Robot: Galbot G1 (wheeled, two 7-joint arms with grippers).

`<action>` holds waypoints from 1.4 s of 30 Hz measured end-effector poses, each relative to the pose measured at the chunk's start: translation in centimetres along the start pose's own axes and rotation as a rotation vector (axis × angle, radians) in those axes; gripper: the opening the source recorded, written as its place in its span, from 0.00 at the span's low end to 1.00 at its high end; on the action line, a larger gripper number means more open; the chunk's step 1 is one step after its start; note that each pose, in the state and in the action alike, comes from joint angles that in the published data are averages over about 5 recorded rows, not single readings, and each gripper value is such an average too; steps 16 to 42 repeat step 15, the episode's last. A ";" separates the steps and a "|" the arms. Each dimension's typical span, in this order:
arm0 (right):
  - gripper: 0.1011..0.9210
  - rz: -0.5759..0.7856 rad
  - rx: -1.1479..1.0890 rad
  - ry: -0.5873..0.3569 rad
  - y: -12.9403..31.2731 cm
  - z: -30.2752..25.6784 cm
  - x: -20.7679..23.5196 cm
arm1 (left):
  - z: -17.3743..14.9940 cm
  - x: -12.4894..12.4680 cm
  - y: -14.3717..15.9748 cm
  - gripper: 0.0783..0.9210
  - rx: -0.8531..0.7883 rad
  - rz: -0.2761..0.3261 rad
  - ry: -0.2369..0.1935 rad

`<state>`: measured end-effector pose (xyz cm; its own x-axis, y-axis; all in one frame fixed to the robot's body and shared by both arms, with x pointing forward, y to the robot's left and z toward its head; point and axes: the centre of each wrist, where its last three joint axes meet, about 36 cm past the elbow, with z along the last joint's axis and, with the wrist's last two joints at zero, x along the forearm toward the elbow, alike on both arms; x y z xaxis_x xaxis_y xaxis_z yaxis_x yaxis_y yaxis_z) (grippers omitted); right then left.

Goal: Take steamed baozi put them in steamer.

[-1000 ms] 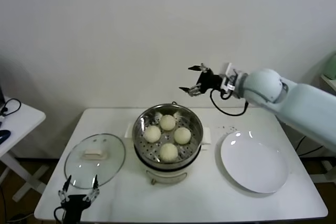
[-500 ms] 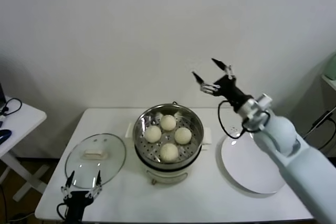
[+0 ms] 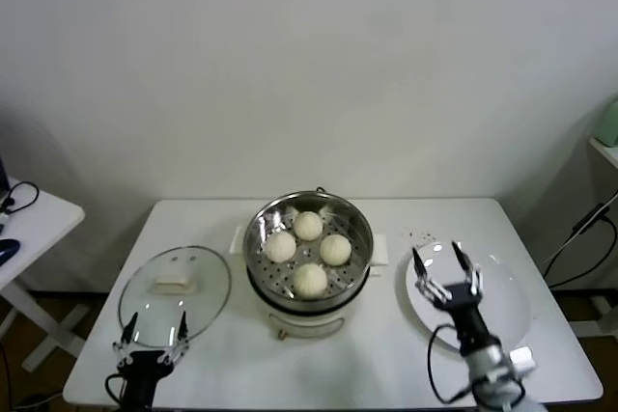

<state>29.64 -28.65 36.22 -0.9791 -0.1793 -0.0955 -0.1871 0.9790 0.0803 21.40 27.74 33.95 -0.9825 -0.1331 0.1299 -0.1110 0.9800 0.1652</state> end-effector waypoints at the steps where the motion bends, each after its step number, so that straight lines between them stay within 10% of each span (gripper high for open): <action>1: 0.88 0.015 -0.010 0.015 0.3 0.6 1.2 | 0.0 0.0 0.0 0.88 0.000 -0.001 -0.002; 42: 0.88 0.104 -0.060 0.067 2.8 3.3 7.6 | -0.4 0.3 -0.4 0.88 0.005 -0.001 -0.015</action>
